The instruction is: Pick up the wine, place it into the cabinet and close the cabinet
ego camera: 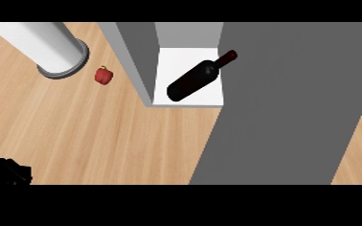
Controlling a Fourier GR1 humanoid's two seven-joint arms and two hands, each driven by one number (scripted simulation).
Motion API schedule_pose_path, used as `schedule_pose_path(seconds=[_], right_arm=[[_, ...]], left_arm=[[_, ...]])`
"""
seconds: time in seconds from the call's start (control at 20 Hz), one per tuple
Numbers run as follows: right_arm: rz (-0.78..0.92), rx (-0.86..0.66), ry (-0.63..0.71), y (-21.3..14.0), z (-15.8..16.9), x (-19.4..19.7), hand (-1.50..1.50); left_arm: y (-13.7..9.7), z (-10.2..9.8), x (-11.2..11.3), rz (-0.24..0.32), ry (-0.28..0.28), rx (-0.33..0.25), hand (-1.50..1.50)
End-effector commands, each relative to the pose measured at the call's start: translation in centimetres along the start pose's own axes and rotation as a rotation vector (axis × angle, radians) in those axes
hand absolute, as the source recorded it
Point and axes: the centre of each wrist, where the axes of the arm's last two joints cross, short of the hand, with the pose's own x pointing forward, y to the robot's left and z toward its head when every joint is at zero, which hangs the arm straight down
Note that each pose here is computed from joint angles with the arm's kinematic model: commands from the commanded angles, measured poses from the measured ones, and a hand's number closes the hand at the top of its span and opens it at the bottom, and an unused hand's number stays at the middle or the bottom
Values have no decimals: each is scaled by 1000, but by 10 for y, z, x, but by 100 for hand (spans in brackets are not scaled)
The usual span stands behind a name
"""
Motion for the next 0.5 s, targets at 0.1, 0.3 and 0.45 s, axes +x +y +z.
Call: schedule_pose_path(seconds=[0.1, 0.3, 0.45], right_arm=[[49, 38, -42, 37, -34, 23, 150], [32, 49, -38, 40, -51, 14, 150], [52, 46, -22, 35, -60, 13, 150]], left_arm=[[23, 2, 6, -15, 3, 4, 150], [22, 4, 3, 15, 3, -20, 150], [26, 1, 7, 20, 15, -37, 150]])
